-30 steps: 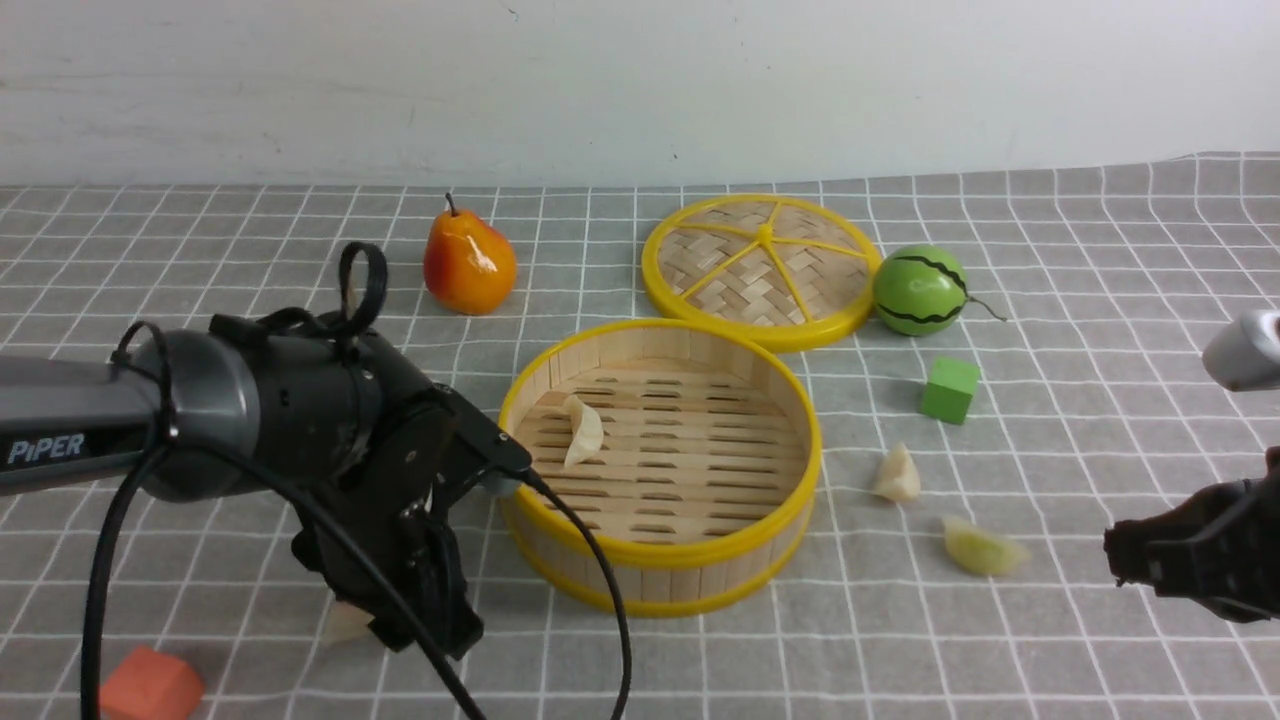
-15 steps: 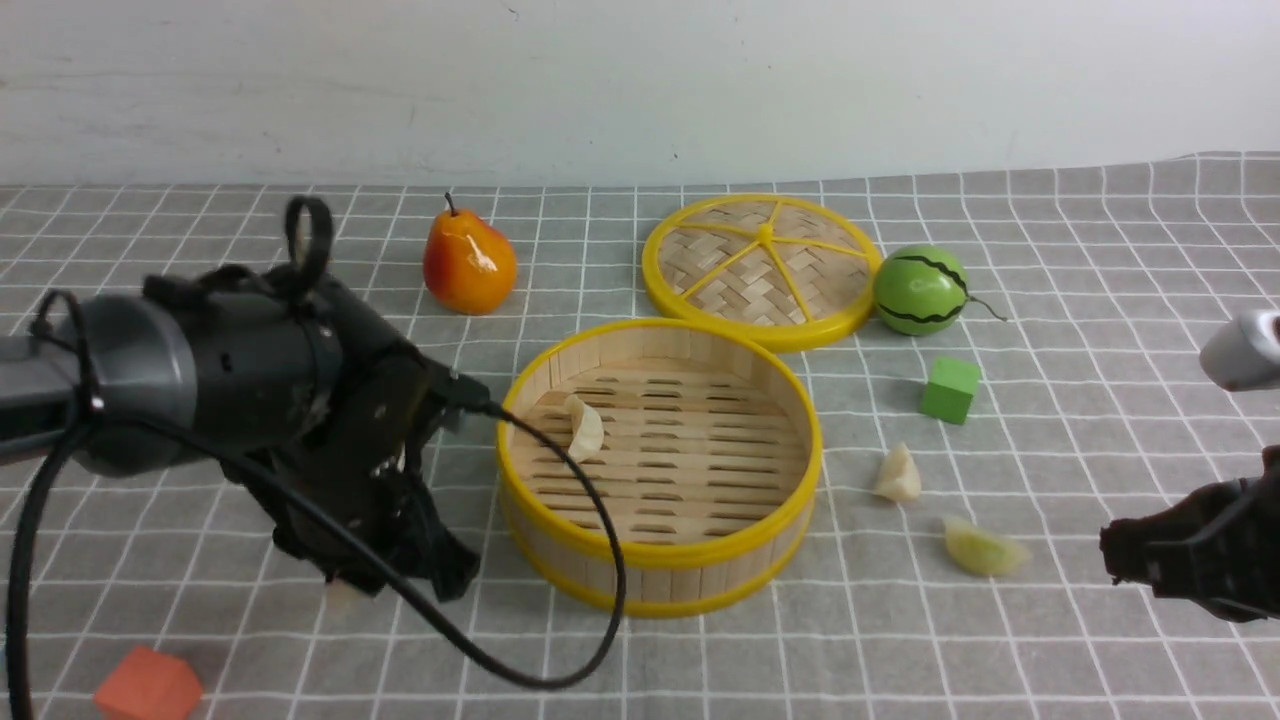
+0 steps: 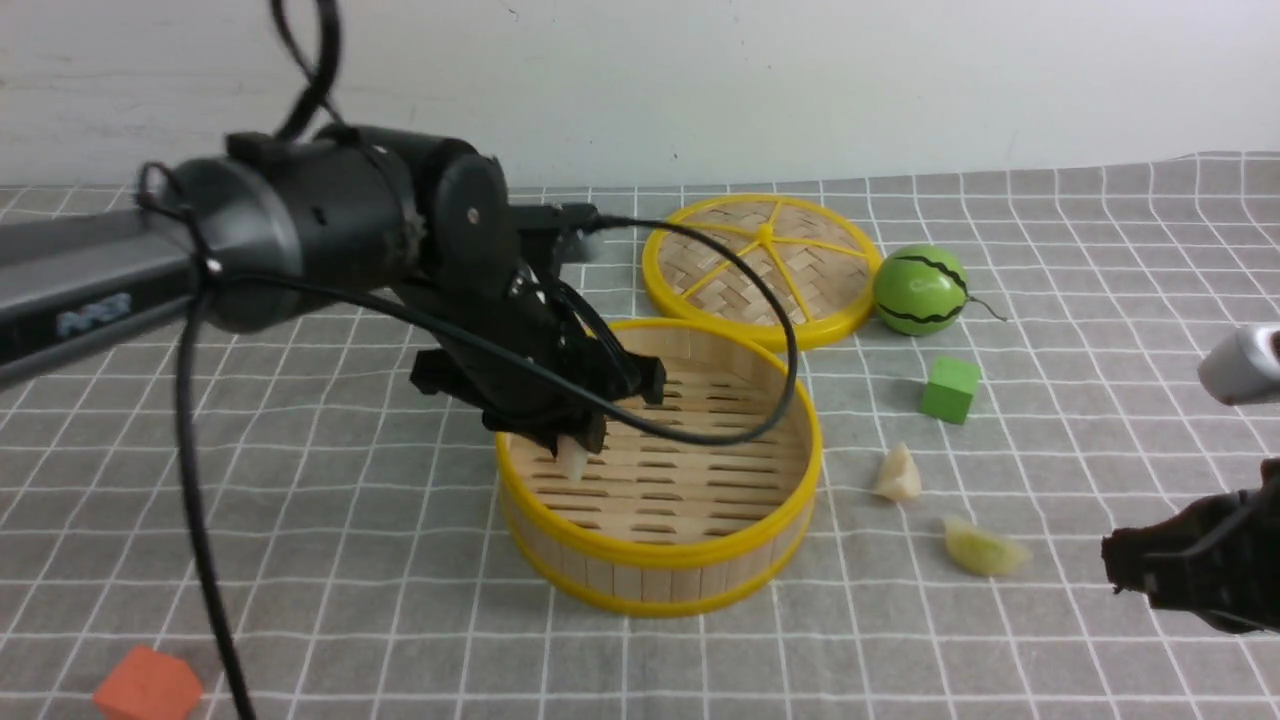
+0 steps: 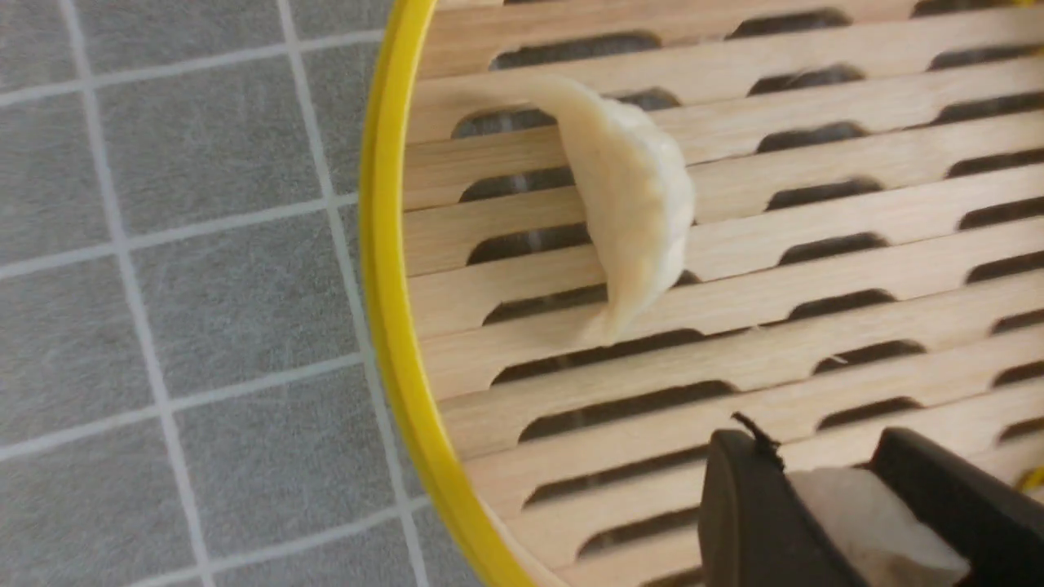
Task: Put the dumplings into the steamer on the table with the grey tablecloth.
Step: 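Place the dumpling into the bamboo steamer basket with the left gripper, then reach for and grasp a dumpling lying on the table beside the steamer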
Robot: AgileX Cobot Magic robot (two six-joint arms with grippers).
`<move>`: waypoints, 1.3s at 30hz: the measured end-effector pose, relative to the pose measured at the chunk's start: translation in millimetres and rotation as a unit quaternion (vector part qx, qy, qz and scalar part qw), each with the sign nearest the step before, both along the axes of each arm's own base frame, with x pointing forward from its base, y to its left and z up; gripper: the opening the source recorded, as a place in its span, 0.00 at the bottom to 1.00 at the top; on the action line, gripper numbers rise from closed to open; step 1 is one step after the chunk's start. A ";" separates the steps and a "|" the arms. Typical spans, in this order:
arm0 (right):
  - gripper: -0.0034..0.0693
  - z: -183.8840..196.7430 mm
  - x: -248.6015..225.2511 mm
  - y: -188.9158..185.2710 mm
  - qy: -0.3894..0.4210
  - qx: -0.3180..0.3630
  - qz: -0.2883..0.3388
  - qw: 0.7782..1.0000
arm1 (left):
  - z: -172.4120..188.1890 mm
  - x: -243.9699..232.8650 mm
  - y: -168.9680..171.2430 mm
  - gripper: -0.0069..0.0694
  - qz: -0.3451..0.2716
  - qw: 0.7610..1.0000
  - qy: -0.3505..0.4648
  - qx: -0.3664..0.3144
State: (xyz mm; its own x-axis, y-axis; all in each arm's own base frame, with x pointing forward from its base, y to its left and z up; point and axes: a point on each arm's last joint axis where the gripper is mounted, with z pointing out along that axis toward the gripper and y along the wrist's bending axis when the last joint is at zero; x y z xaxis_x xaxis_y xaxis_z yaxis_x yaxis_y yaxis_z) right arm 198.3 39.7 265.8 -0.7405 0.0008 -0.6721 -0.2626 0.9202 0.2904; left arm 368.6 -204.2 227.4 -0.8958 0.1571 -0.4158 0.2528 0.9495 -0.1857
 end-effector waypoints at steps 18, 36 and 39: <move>0.59 20.3 57.3 10.8 0.033 0.038 0.003 0.999 | 44.5 -7.3 -15.4 0.74 -0.065 0.994 -0.046 0.078; 0.60 -74.7 200.6 44.7 0.171 0.002 -0.049 0.984 | 183.9 -224.9 130.0 0.07 -0.024 0.975 -0.222 0.020; 0.57 -92.9 204.6 45.8 0.198 -0.001 -0.046 0.979 | 145.9 -258.5 154.4 0.07 -0.017 0.973 -0.229 0.033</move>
State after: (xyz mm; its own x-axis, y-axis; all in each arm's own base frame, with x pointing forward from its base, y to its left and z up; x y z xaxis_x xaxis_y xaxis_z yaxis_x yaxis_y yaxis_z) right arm 402.9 85.5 172.9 -0.9398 0.0778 -0.3328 -0.0465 0.9356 0.3501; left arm 110.1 -49.8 373.3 -0.6123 0.2235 -0.7584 0.3267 0.9450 0.0147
